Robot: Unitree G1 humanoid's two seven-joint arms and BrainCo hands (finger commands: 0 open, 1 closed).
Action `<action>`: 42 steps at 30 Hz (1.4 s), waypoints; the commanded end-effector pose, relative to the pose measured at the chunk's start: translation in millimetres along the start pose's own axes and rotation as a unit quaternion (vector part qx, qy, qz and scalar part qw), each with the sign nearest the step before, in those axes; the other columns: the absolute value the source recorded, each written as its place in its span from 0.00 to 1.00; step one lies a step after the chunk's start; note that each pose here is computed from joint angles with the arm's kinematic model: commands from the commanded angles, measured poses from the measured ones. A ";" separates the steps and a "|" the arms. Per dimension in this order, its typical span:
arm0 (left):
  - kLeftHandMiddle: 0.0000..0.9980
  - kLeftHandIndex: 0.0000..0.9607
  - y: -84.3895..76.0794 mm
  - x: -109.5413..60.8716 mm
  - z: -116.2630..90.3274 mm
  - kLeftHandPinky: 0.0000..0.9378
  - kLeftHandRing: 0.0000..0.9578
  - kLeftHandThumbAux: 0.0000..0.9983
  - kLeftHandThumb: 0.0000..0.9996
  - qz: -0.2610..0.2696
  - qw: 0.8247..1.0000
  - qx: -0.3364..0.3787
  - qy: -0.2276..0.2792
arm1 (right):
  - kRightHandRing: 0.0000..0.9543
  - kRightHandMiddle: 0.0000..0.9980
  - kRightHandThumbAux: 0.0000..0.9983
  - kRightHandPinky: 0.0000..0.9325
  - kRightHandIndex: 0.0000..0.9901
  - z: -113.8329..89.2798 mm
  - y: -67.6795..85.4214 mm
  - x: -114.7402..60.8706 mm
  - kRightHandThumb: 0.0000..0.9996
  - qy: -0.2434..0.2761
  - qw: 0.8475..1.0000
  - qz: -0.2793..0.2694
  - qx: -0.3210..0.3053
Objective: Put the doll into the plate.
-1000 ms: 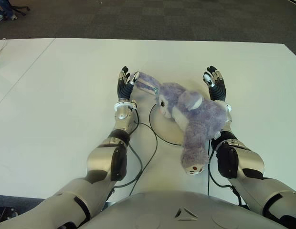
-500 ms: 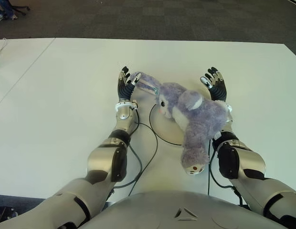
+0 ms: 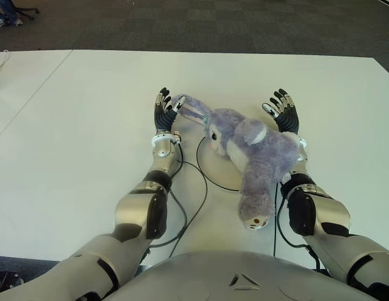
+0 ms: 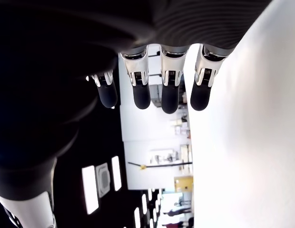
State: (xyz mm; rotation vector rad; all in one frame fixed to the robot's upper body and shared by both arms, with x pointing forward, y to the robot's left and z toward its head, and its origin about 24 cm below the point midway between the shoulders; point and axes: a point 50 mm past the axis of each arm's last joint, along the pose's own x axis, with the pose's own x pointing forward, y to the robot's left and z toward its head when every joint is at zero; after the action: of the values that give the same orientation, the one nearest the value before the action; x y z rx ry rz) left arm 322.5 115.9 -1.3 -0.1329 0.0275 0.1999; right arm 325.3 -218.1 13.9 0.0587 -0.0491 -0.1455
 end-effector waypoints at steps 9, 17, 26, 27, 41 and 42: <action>0.12 0.14 36.9 -80.7 -93.4 0.13 0.11 0.68 0.00 0.063 0.975 0.025 0.211 | 0.11 0.11 0.70 0.14 0.11 -97.5 -22.3 -100.0 0.00 0.212 0.976 -0.053 0.022; 0.11 0.13 36.4 -80.7 -93.3 0.13 0.11 0.68 0.00 0.059 0.976 0.029 0.210 | 0.11 0.11 0.68 0.14 0.11 -97.2 -22.4 -100.2 0.00 0.208 0.976 -0.054 0.023; 0.11 0.13 36.5 -80.6 -93.5 0.14 0.11 0.67 0.00 0.059 0.975 0.023 0.211 | 0.12 0.12 0.66 0.14 0.12 -97.4 -22.6 -99.9 0.00 0.212 0.976 -0.052 0.017; 0.11 0.13 36.6 -80.6 -93.5 0.14 0.11 0.67 0.00 0.059 0.975 0.022 0.212 | 0.12 0.12 0.66 0.14 0.12 -97.5 -22.7 -99.9 0.00 0.213 0.976 -0.051 0.016; 0.12 0.12 37.5 -80.5 -94.1 0.13 0.11 0.65 0.00 0.060 0.975 0.012 0.215 | 0.13 0.13 0.63 0.13 0.13 -97.0 -22.9 -100.2 0.00 0.207 0.976 -0.054 0.030; 0.12 0.12 37.5 -80.6 -94.0 0.13 0.11 0.65 0.00 0.060 0.975 0.010 0.215 | 0.13 0.13 0.62 0.13 0.13 -97.0 -23.0 -100.2 0.00 0.207 0.976 -0.054 0.030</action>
State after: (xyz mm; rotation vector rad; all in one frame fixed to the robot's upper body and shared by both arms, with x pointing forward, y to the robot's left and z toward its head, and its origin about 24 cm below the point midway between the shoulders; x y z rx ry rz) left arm 322.5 115.9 -1.4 -0.1336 0.0281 0.2025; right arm 324.1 -220.5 13.3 0.0587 -0.0483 -0.1425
